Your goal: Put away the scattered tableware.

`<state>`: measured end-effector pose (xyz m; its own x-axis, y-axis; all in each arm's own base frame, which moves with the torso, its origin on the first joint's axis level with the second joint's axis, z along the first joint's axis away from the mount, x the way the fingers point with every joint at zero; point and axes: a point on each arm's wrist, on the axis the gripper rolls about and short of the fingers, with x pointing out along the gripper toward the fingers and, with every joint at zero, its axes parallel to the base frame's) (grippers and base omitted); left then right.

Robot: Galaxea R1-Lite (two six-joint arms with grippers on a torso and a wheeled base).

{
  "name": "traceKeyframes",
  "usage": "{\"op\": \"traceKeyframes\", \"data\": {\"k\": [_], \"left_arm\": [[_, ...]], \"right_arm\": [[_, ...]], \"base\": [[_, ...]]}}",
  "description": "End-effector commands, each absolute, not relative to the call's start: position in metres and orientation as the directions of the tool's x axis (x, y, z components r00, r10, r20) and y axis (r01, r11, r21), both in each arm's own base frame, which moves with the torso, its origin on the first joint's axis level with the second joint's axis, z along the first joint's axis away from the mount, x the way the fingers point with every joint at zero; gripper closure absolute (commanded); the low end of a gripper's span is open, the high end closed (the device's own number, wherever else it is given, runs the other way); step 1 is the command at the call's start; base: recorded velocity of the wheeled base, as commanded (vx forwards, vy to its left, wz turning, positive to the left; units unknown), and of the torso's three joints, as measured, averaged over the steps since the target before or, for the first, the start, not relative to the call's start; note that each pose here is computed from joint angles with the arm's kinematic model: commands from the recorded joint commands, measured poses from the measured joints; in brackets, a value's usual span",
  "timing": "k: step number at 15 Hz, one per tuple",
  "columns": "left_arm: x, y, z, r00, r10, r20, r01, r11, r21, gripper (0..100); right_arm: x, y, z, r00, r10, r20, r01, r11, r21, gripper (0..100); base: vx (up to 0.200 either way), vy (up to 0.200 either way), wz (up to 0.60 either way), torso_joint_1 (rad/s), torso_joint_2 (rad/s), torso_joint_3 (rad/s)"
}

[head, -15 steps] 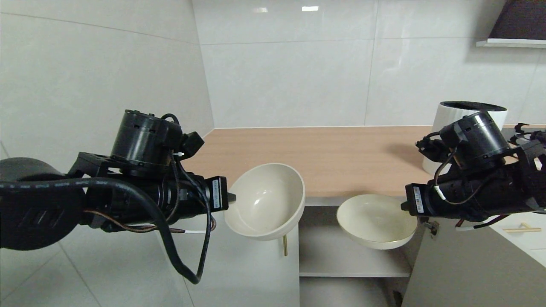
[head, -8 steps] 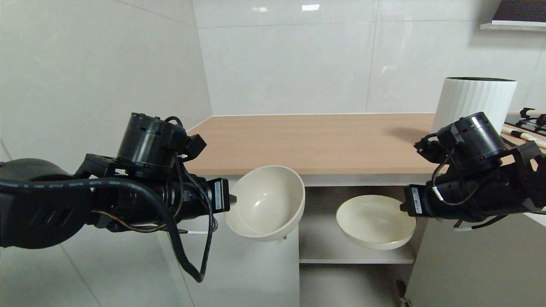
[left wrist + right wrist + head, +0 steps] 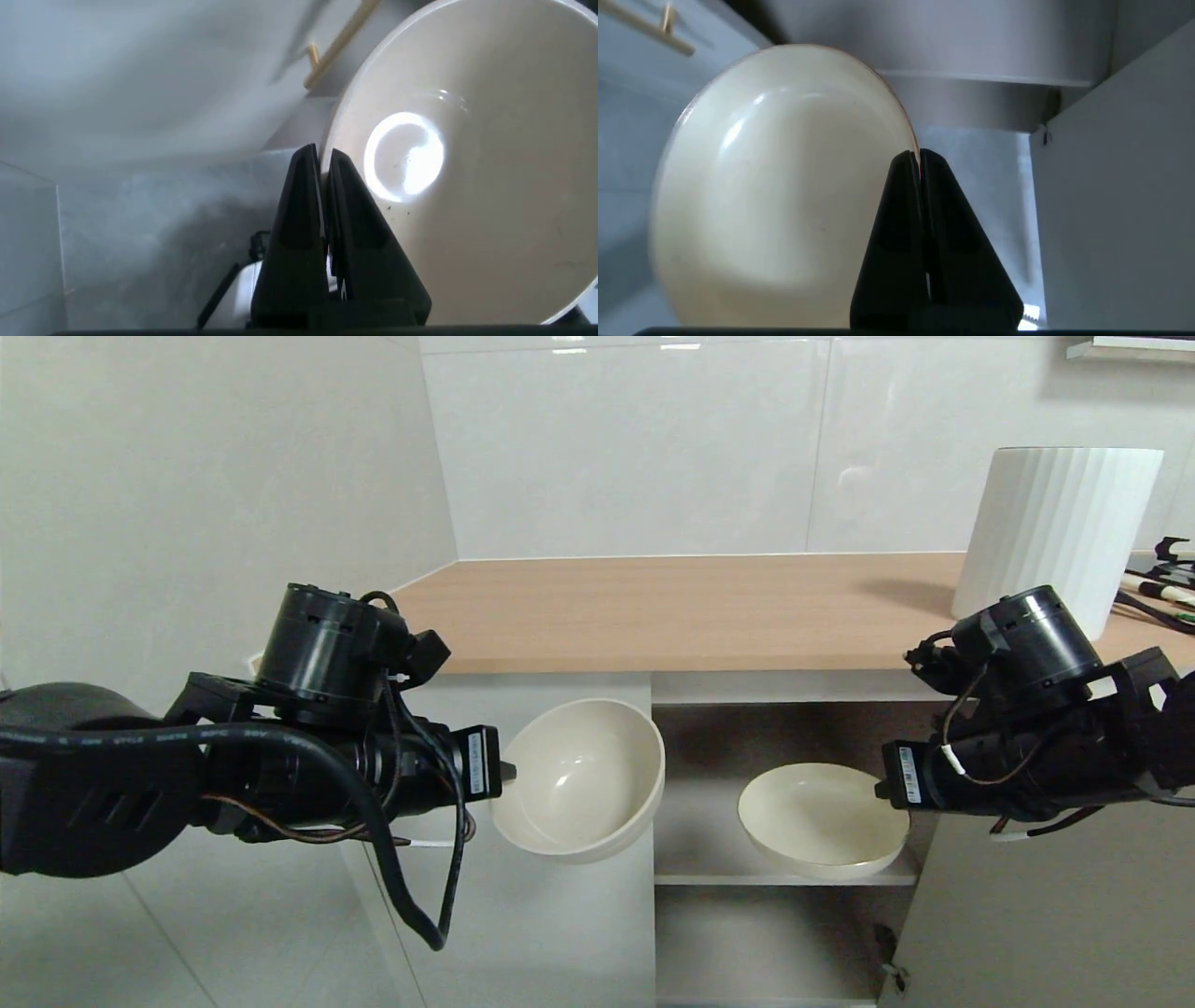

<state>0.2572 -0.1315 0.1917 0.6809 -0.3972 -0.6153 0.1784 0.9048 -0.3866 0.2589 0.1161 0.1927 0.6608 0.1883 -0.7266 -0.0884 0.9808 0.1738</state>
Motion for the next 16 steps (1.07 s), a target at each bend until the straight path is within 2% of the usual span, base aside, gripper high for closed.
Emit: {"op": "traceKeyframes", "data": {"k": [1, 5, 8, 12, 16], "left_arm": [[0.257, -0.132, 0.192, 0.68, -0.398, -0.616, 0.18, 0.905, -0.387, 100], [0.257, -0.132, 0.192, 0.68, -0.398, -0.616, 0.18, 0.905, -0.387, 100], [0.255, -0.134, 0.192, 0.676, -0.405, -0.616, 0.189, 0.903, -0.387, 100], [0.255, -0.134, 0.191, 0.675, -0.405, -0.617, 0.188, 0.903, -0.387, 100], [0.255, -0.135, 0.191, 0.674, -0.406, -0.617, 0.19, 0.903, -0.386, 100]], "right_arm": [[0.259, 0.117, 0.192, 0.658, 0.188, -0.729, -0.089, 0.981, 0.173, 100], [0.27, 0.122, 0.174, 0.619, 0.174, -0.766, -0.084, 0.984, 0.156, 100], [0.295, 0.141, 0.124, 0.544, 0.149, -0.826, -0.084, 0.989, 0.122, 100], [0.326, 0.153, 0.057, 0.527, 0.114, -0.842, -0.061, 0.993, 0.097, 100], [0.342, 0.153, 0.023, 0.529, 0.096, -0.843, -0.037, 0.995, 0.09, 100]], "base": [[0.0, 0.0, 0.0, 0.0, 0.0, 0.0], [0.0, 0.0, 0.0, -0.05, 0.08, 0.067], [0.0, 0.0, 0.0, -0.021, 0.05, 0.028], [0.0, 0.0, 0.0, 0.0, 0.0, 0.0], [0.0, 0.0, 0.0, 0.0, 0.0, 0.0]]}}
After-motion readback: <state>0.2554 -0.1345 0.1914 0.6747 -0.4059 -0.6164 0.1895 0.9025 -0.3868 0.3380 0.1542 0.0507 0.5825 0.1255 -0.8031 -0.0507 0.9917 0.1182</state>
